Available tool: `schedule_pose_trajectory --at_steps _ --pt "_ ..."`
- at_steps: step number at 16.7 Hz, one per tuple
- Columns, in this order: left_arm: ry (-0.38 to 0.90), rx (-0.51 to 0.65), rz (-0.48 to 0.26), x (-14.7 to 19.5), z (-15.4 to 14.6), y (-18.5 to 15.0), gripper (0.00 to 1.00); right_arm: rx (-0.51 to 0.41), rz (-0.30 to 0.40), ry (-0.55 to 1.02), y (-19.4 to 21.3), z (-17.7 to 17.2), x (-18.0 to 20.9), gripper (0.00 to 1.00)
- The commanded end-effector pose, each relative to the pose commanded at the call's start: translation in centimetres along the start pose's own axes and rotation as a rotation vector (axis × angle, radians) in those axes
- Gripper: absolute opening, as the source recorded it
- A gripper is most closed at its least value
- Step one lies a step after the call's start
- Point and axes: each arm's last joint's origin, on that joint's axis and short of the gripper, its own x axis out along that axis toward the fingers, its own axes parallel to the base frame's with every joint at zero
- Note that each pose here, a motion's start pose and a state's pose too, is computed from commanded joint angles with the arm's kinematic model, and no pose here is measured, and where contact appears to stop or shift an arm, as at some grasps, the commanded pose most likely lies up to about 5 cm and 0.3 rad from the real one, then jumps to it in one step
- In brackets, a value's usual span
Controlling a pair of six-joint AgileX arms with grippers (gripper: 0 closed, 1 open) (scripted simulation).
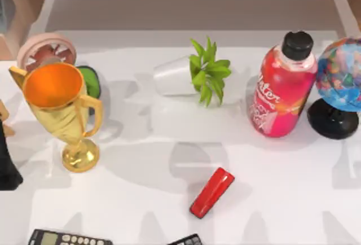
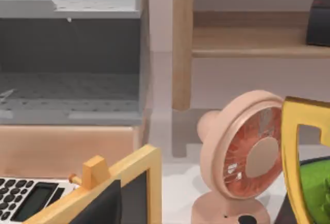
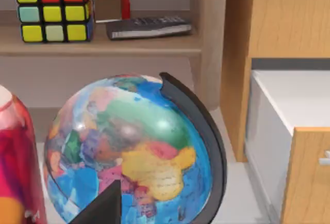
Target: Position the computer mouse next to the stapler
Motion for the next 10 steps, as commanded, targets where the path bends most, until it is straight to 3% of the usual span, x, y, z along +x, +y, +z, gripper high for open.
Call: schedule_pose_trajectory --at_steps 5,10 --pt "0.0 0.0 0.0 0.0 0.0 0.0 1.0 -0.02 -0.011 0.044 -0.1 1.0 0.0 1.0" --pt "0.0 0.0 0.0 0.0 0.0 0.0 1.0 -0.097 -0.044 0.242 -0.7 6.5 1.3 1.0"
